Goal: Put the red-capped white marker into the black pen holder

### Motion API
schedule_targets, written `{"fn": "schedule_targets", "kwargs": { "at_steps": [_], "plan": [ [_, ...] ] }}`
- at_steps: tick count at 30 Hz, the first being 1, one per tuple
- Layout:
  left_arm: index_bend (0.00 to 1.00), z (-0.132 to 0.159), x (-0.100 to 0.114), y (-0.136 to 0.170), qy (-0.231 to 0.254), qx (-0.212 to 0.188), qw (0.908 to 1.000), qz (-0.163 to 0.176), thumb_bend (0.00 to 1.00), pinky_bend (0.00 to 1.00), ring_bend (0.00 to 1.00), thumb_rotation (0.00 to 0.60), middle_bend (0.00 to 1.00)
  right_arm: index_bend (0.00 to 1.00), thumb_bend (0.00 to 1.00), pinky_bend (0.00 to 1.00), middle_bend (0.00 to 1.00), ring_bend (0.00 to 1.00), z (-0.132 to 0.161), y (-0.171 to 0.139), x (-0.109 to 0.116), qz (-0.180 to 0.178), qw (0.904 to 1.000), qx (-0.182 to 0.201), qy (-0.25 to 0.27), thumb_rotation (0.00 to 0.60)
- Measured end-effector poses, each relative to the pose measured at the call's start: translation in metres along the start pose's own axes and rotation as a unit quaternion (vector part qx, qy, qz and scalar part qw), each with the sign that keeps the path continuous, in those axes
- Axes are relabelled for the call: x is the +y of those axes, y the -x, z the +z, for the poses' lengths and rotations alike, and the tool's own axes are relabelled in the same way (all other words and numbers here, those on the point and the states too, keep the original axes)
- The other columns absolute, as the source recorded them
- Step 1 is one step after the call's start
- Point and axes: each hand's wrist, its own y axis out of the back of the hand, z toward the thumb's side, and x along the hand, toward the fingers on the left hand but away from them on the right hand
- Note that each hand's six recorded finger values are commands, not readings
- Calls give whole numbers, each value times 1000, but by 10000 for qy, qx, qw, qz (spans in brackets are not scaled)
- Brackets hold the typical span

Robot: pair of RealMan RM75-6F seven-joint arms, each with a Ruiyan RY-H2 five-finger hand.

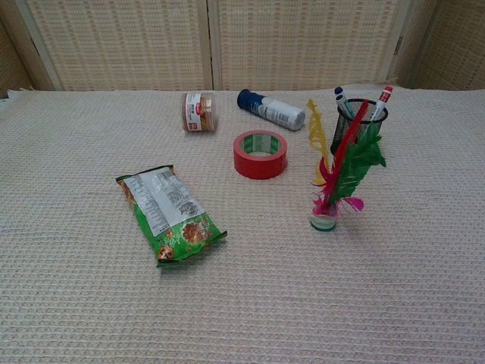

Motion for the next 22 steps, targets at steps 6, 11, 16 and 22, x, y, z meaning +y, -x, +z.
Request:
{"fn": "schedule_targets", "kwargs": {
  "at_steps": [6,11,16,22],
  "plan": [
    [167,0,-1,0,-38,-4,10000,-10,416,262,0,600,8,479,327,270,301,373,-22,-16,-12,94,9998,-163,-51,600],
    [167,1,-3,-1,-59,-10,10000,-40,417,262,0,600,8,481,327,272,301,374,-21,-17,-12,110,9998,-76,-159,600],
    [167,1,-2,-1,-57,-6,10000,-13,418,262,0,600,8,490,327,272,301,374,-18,-18,-2,-40,9998,10,-200,600],
    [167,0,-1,-1,-43,0,10000,13,417,262,0,600,8,494,327,272,301,374,-16,-19,1,-54,9998,25,-181,600]
  ]
}}
